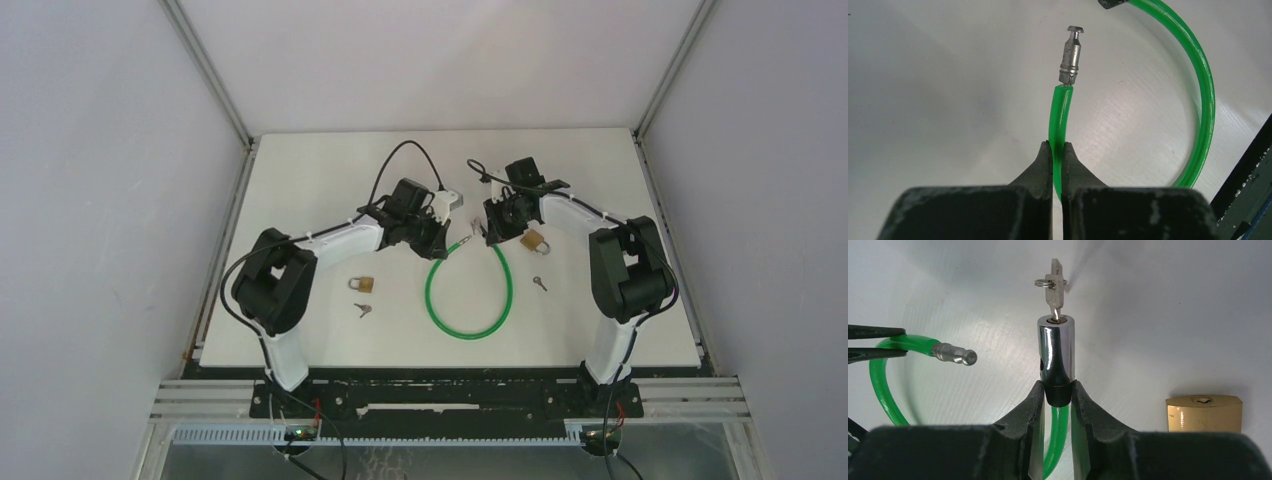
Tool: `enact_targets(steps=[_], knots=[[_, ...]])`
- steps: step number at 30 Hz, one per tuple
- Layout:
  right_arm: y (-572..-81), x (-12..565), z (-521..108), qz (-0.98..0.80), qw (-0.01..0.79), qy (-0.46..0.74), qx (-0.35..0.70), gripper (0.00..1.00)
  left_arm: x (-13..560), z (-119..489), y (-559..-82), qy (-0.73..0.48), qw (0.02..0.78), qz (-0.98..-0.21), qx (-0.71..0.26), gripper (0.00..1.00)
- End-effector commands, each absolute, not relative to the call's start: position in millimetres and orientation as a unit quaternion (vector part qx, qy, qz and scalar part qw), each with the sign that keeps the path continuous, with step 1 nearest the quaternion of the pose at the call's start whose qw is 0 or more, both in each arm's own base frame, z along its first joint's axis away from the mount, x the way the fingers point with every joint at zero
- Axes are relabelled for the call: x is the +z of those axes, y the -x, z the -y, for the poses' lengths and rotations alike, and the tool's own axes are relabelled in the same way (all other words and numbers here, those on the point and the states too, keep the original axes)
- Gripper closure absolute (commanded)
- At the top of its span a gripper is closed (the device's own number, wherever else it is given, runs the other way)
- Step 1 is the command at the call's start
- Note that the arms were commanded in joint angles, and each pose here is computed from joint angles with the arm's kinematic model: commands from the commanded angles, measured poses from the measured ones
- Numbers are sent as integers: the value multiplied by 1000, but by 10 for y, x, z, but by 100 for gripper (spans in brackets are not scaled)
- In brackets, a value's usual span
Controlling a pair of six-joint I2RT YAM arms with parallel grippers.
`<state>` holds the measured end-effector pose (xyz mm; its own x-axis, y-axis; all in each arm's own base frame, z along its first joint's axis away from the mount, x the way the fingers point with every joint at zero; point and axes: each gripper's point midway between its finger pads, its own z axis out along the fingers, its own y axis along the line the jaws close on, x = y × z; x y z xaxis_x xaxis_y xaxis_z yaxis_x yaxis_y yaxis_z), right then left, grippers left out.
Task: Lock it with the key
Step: Lock the lock.
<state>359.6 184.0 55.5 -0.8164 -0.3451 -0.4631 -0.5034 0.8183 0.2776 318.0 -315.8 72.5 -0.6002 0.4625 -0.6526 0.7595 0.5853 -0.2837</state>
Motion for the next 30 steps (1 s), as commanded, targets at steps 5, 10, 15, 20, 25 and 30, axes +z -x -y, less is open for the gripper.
enact_targets(steps=[5, 10, 15, 20, 25, 30], knots=[[-3680, 665, -1995, -918, 227, 235, 225, 100, 987, 3546, -3154, -367, 269, -824, -336, 99], [-3679, 698, -2017, -915, 230, 237, 231, 100, 962, 3602, -3120, -361, 262, -827, -343, 100], [-3662, 724, -2034, -913, 233, 234, 239, 100, 896, 3616, -3118, -346, 255, -834, -346, 100], [-3665, 767, -2048, -910, 241, 233, 244, 100, 850, 3638, -3117, -332, 244, -840, -353, 100], [-3678, 793, -2017, -909, 257, 229, 234, 100, 834, 3677, -3090, -315, 219, -842, -378, 100], [-3706, 841, -1965, -906, 285, 228, 212, 100, 889, 3662, -3107, -296, 203, -840, -407, 100]])
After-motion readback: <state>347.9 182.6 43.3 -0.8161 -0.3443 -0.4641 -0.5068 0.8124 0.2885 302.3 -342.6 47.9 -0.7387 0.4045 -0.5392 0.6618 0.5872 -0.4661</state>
